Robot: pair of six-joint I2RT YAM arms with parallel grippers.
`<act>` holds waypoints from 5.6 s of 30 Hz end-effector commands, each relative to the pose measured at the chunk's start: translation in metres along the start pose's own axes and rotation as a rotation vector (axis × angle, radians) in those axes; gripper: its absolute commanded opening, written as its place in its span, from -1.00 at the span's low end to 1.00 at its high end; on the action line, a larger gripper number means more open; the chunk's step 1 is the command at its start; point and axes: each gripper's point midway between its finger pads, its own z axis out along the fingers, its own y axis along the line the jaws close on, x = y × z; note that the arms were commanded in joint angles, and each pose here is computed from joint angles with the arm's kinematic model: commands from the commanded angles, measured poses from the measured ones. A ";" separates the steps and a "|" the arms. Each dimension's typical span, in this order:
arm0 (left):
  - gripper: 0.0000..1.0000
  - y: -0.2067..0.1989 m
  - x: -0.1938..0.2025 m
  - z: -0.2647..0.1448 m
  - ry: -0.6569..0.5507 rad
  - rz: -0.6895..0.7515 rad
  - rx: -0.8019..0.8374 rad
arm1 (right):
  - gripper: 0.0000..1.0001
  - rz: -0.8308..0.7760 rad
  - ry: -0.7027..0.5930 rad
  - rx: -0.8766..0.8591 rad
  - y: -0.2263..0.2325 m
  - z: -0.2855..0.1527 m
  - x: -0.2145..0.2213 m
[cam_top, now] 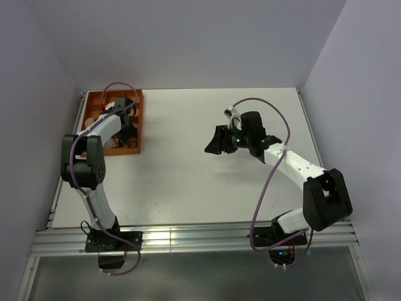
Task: Roll the socks
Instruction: Place the sock in the storage box.
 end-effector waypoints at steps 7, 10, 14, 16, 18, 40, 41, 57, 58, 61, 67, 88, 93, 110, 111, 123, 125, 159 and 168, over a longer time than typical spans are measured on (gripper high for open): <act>-0.99 0.004 0.055 0.026 0.342 0.130 0.053 | 0.39 -0.009 -0.013 -0.018 0.001 0.003 -0.002; -0.99 0.012 0.058 0.032 0.382 0.156 0.041 | 0.39 -0.008 -0.015 -0.018 0.000 0.003 -0.002; -0.99 0.021 0.057 0.041 0.407 0.149 0.037 | 0.39 -0.002 -0.009 -0.026 0.000 0.005 0.000; -0.99 0.021 0.058 0.043 0.407 0.151 0.038 | 0.39 0.000 -0.006 -0.028 0.000 0.006 0.000; -0.99 0.017 0.064 0.045 0.422 0.142 0.064 | 0.39 -0.001 -0.006 -0.028 0.000 0.006 0.000; -0.15 0.019 0.014 0.014 0.287 0.098 0.063 | 0.39 -0.001 -0.004 -0.037 0.002 0.006 0.000; -0.15 0.017 0.007 0.007 0.266 0.089 0.077 | 0.39 0.000 -0.003 -0.037 0.002 0.006 0.001; 0.18 0.006 -0.027 -0.038 0.159 0.052 0.130 | 0.39 0.002 0.003 -0.036 0.002 0.006 0.001; 0.16 0.005 -0.028 -0.040 0.151 0.049 0.131 | 0.39 0.002 0.003 -0.036 0.002 0.006 0.001; 0.10 0.004 -0.037 -0.046 0.108 0.036 0.132 | 0.39 0.003 0.004 -0.037 0.002 0.006 0.002; -0.03 0.005 -0.047 -0.042 0.036 0.004 0.116 | 0.39 -0.002 0.001 -0.037 0.002 0.005 0.001; -0.27 0.030 0.048 0.033 0.318 0.065 0.028 | 0.38 0.003 0.010 -0.035 0.001 0.006 0.002; -0.35 0.036 0.070 0.042 0.414 0.103 0.018 | 0.38 0.001 0.009 -0.032 0.001 0.006 0.002; -0.24 0.070 0.092 0.049 0.587 0.220 -0.063 | 0.38 -0.013 -0.004 -0.021 0.003 0.000 0.000; -0.24 0.071 0.091 0.049 0.591 0.230 -0.063 | 0.38 -0.015 -0.003 -0.021 0.002 0.000 0.000; -0.31 0.094 0.101 0.039 0.561 0.266 -0.147 | 0.38 -0.013 -0.004 -0.015 0.000 0.002 0.000; -0.31 0.092 0.106 0.036 0.575 0.284 -0.144 | 0.38 -0.013 -0.004 -0.013 0.000 0.001 0.001; 0.58 0.016 -0.036 -0.071 0.036 0.071 0.177 | 0.38 -0.077 -0.078 0.071 0.014 -0.032 -0.025; 0.71 0.008 -0.092 -0.156 -0.270 -0.016 0.364 | 0.39 -0.145 -0.302 0.273 0.014 -0.087 -0.068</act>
